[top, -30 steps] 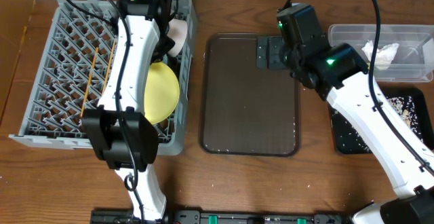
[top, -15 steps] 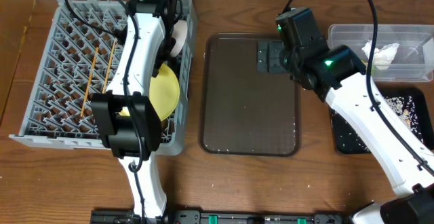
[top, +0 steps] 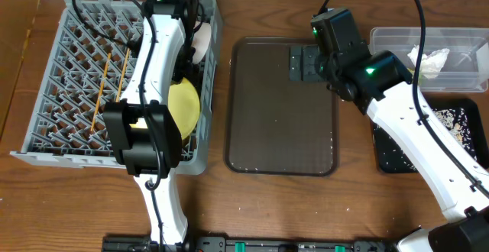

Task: Sort waste into correct bins and load items into the dishwasher
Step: 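Reach the left gripper down into the rack beside the yellow plate, then grasp the yellow plate rim with the left gripper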

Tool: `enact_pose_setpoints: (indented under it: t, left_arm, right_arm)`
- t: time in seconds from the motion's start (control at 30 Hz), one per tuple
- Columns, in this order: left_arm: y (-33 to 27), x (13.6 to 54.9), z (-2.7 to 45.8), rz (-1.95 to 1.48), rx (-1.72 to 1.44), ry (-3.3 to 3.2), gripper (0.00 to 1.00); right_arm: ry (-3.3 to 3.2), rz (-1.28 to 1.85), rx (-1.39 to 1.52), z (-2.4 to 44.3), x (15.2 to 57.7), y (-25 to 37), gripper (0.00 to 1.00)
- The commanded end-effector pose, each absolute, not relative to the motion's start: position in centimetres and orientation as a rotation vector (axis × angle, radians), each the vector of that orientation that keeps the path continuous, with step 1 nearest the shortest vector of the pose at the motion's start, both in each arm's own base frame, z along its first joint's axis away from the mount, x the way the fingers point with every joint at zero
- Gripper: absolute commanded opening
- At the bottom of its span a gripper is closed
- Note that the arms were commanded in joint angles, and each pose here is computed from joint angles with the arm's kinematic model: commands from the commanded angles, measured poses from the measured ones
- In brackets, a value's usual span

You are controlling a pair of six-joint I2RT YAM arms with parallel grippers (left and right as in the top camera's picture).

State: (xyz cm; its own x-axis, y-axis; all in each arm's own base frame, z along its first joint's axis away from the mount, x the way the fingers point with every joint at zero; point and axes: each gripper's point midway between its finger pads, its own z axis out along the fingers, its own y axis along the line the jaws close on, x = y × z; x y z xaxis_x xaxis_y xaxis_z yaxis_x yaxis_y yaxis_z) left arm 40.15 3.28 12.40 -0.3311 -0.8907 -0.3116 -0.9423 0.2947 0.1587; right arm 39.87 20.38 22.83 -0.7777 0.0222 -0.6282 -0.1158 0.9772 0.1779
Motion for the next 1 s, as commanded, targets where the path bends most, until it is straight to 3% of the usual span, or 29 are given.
enact_pose_setpoints:
  t: [0.0, 0.07, 0.33, 0.37, 0.43, 0.47, 0.5, 0.57, 0.73, 0.8, 0.97]
  left_arm:
    - [4.6, 39.0, 12.3, 0.526, -1.762, 2.393, 0.15]
    - [5.0, 38.6, 13.1, 0.521, -1.771, 2.384, 0.08]
    - [5.6, 37.7, 18.4, 0.378, -1.638, 2.41, 0.08]
    - [5.5, 37.6, 18.5, 0.374, -1.635, 2.415, 0.13]
    - [5.5, 37.2, 18.2, 0.4, -1.641, 2.434, 0.38]
    - [5.5, 37.1, 17.8, 0.416, -1.645, 2.446, 0.56]
    - [5.6, 37.0, 17.3, 0.431, -1.646, 2.458, 0.64]
    - [5.6, 36.9, 16.1, 0.462, -1.658, 2.48, 0.71]
    - [4.5, 37.0, 12.7, 0.366, -1.757, 2.564, 0.72]
    - [4.0, 36.8, 12.1, 0.293, -1.748, 2.654, 0.62]
    - [6.3, 34.8, 15.5, 0.187, -1.66, 2.728, 0.6]
  right_arm:
    - [2.449, 0.277, -0.047, 22.7, 39.9, 20.3, 0.99]
    - [2.445, 0.28, -0.046, 22.7, 40.0, 20.3, 0.99]
    - [2.428, 0.29, -0.044, 23.0, 40.3, 20.5, 0.99]
    - [2.428, 0.29, -0.044, 23.0, 40.3, 20.5, 0.99]
    - [2.433, 0.296, -0.038, 23.0, 40.2, 20.5, 0.99]
    - [2.437, 0.302, -0.042, 22.9, 40.1, 20.6, 0.99]
    - [2.441, 0.313, -0.047, 22.9, 40.0, 20.8, 0.99]
    - [2.446, 0.319, -0.05, 22.8, 39.9, 20.8, 0.99]
    - [2.45, 0.319, -0.051, 22.8, 39.8, 20.8, 0.99]
    - [2.455, 0.317, -0.052, 22.7, 39.7, 20.8, 0.99]
    - [2.455, 0.317, -0.052, 22.7, 39.7, 20.8, 0.99]
